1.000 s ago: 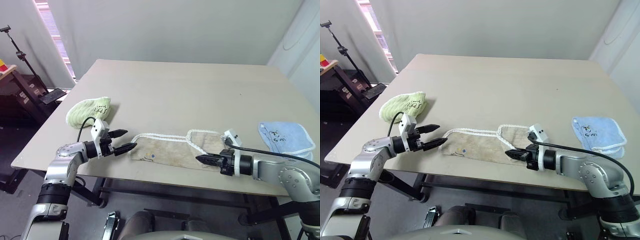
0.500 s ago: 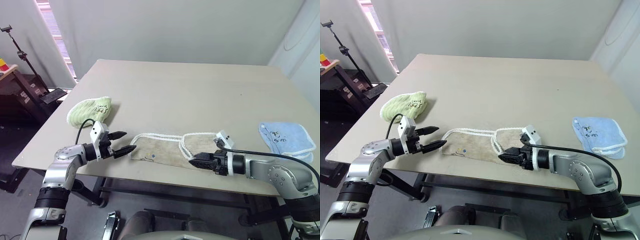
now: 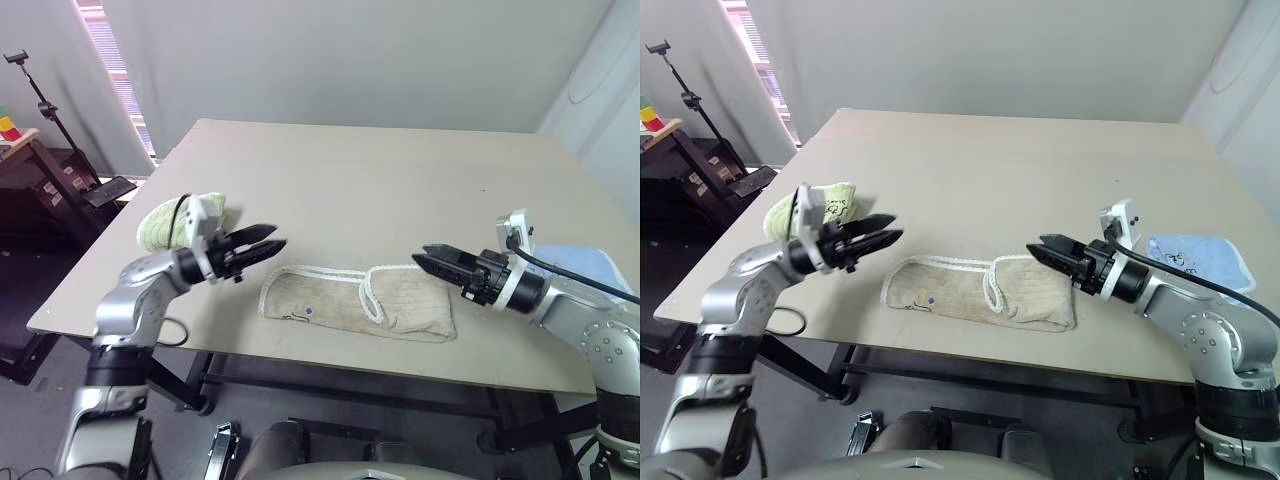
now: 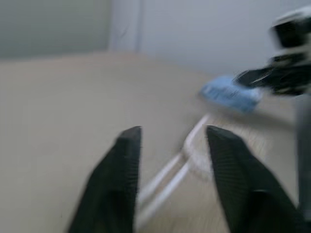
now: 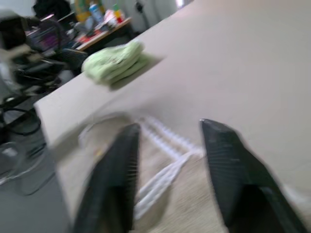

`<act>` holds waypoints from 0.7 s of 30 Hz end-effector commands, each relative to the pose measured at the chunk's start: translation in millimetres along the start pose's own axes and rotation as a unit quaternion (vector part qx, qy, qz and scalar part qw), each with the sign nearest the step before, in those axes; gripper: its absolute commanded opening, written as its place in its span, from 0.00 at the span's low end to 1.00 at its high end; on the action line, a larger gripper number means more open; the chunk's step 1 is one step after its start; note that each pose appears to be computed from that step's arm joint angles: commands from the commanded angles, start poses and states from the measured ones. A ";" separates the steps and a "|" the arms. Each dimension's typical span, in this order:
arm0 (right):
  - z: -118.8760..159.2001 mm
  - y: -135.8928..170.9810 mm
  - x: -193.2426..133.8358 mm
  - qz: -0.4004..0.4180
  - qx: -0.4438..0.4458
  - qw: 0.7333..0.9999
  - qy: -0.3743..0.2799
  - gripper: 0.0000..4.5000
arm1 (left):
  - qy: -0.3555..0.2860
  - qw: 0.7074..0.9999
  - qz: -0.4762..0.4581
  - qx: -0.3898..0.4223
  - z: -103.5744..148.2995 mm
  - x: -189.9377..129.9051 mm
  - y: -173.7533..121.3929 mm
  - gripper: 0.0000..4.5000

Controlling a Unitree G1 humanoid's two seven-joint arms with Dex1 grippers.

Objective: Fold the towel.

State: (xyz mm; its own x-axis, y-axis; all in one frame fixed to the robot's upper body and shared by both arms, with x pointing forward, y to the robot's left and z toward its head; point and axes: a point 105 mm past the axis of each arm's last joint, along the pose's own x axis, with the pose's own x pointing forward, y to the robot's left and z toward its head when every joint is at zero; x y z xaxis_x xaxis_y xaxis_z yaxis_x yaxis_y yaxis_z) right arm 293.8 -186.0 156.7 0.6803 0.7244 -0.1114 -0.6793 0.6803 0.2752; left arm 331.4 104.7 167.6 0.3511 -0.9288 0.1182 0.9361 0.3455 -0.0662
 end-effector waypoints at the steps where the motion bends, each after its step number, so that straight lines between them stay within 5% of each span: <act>1: 5.0 -0.4 5.8 0.010 -0.020 1.000 -0.017 0.09 | -0.006 0.999 -0.047 0.022 4.9 29.4 -6.9 0.14; 3: -0.5 -2.4 6.6 0.013 -0.019 1.000 -0.012 0.00 | 0.005 0.997 -0.071 0.033 -3.4 51.8 -12.0 0.00; 17: -72.7 -26.2 16.0 -0.017 -0.012 0.998 0.067 0.00 | 0.102 0.977 -0.186 0.006 -84.6 111.7 -50.2 0.00; 21: -108.1 -26.5 15.5 -0.020 -0.004 0.993 0.117 0.00 | 0.201 0.959 -0.198 0.026 -148.0 102.5 -66.4 0.00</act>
State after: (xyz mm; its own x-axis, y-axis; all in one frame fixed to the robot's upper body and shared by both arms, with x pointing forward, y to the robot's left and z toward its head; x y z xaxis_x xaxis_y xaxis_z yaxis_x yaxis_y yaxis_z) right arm 294.8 -184.3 51.6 0.6380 0.6982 -0.3247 -0.6439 0.7150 0.2723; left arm 307.7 -35.7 57.4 -0.0569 -0.9801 -0.1899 0.9964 -0.0439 -0.0724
